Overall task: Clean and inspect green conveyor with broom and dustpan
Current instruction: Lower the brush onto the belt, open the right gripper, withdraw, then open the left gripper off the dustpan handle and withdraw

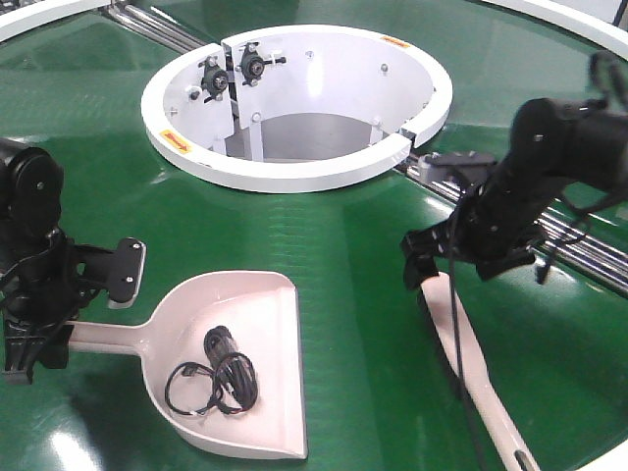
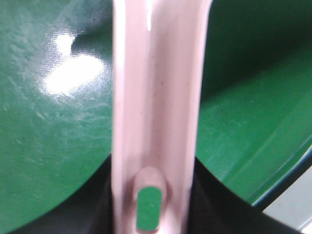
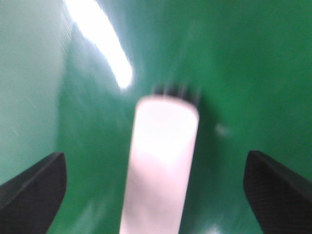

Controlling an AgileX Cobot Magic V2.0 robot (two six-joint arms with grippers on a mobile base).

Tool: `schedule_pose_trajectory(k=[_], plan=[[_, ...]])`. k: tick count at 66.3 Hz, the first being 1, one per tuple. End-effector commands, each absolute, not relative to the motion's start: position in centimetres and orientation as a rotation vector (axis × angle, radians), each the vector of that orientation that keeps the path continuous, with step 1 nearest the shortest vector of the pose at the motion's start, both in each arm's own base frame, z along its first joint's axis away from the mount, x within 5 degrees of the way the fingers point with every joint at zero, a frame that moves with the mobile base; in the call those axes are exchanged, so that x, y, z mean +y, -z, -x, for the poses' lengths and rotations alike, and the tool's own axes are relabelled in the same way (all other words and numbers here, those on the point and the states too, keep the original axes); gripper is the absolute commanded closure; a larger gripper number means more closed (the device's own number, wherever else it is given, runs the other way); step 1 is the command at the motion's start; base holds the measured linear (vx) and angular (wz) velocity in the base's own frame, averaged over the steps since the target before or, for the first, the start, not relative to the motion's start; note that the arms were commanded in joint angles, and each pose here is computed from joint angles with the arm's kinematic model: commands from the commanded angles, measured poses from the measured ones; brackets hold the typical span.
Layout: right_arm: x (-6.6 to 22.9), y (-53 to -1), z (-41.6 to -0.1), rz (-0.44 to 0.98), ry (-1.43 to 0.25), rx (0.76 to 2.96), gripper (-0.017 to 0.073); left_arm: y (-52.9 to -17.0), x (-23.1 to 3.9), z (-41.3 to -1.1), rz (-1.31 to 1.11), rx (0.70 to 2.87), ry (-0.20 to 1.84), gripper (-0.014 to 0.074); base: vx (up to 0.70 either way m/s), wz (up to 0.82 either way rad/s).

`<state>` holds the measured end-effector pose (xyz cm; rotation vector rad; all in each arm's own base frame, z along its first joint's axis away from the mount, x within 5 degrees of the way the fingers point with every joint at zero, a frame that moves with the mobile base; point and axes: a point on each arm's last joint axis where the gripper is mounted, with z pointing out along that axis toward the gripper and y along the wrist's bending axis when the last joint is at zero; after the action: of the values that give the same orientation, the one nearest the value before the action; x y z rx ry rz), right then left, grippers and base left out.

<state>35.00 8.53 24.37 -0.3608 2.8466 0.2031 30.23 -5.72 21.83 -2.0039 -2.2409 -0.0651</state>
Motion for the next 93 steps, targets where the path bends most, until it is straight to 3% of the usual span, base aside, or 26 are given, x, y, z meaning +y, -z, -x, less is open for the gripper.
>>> schedule_pose_trajectory(k=[1, 16, 33, 46, 60, 93], plan=[[7.9, -28.6, -33.6, 0.35, -0.195, 2.55, -0.0129, -23.6, -6.1, -30.1, 2.019, -2.291, 0.071, 0.0616, 0.0, 0.0], [6.4, -31.3, -28.0, 0.325, -0.151, 2.21, -0.0067, -23.6, -6.1, -30.1, 2.019, -2.291, 0.071, 0.0616, 0.0, 0.0], [4.5, -33.4, -20.5, 0.267, -0.127, 1.889, 0.0073, -23.6, -6.1, -30.1, 2.019, -2.291, 0.071, 0.0616, 0.0, 0.0], [3.5, -33.9, -16.0, 0.243, -0.129, 1.752, 0.0278, -23.6, -6.1, -30.1, 2.019, -2.291, 0.071, 0.0616, 0.0, 0.0], [3.0, -34.4, -13.7, 0.231, -0.133, 1.674, 0.0578, -23.6, -6.1, -30.1, 2.02, -2.291, 0.072, 0.0616, 0.0, 0.0], [3.0, -34.7, -13.6, 0.225, -0.131, 1.646, 0.0569, -23.6, -6.1, -30.1, 2.02, -2.291, 0.072, 0.0616, 0.0, 0.0]])
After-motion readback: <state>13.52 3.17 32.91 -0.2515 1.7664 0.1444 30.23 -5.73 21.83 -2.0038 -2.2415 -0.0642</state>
